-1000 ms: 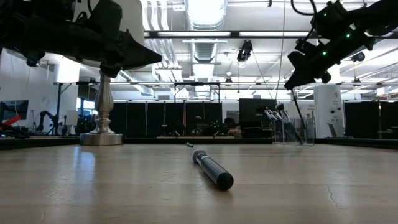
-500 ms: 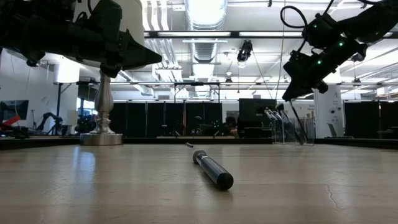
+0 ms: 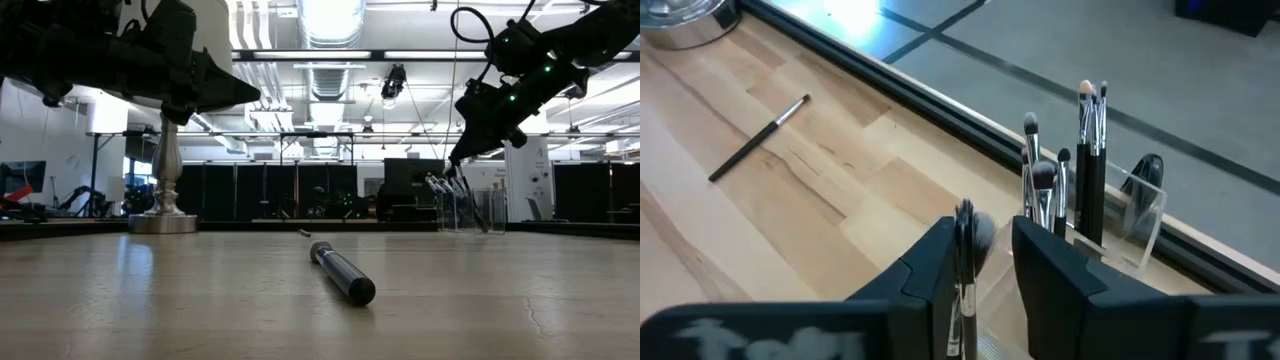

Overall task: Put items in baskets/containers
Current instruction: Put the foundation brush into the transparent organizer

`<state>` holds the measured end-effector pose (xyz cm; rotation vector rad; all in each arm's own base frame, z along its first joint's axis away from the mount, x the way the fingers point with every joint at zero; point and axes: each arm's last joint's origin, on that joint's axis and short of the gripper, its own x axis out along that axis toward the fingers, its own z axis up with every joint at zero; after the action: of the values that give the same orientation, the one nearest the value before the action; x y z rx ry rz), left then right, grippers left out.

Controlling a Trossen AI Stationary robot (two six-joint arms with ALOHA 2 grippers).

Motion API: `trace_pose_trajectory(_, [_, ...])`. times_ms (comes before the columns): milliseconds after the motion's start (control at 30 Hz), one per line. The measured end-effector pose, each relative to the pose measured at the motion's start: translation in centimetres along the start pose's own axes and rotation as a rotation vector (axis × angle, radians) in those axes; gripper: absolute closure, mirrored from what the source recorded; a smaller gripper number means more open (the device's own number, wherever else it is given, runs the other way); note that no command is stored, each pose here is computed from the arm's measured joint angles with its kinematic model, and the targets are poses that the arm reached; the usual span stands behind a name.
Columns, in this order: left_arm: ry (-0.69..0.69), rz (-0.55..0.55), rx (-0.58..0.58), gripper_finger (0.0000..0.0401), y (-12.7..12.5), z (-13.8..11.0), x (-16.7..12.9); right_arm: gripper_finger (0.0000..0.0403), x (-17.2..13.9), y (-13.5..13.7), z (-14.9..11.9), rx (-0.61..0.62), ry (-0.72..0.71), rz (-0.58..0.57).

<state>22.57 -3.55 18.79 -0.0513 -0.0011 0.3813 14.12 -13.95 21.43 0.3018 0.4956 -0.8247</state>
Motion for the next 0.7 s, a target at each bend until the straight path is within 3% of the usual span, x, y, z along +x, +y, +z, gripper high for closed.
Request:
trace_pose_trajectory(200, [0.0, 0.0, 0.0, 0.0401, 0.0, 0.0, 0.0, 0.0307, -0.4, 0.1, 0.6, -0.014, -0.027, 0.004])
trace_pose_trajectory(500, [0.006, 0.0, 0.004, 0.0401, 0.0, -0.1, 0.0, 0.0384, -2.5, 0.7, 1.0, -0.051, -0.127, 0.036])
trace_pose_trajectory(700, [0.017, 0.001, 0.011, 0.0401, 0.0, -0.2, 0.0, 0.0394, -4.3, 1.7, 0.5, -0.075, -0.215, 0.106])
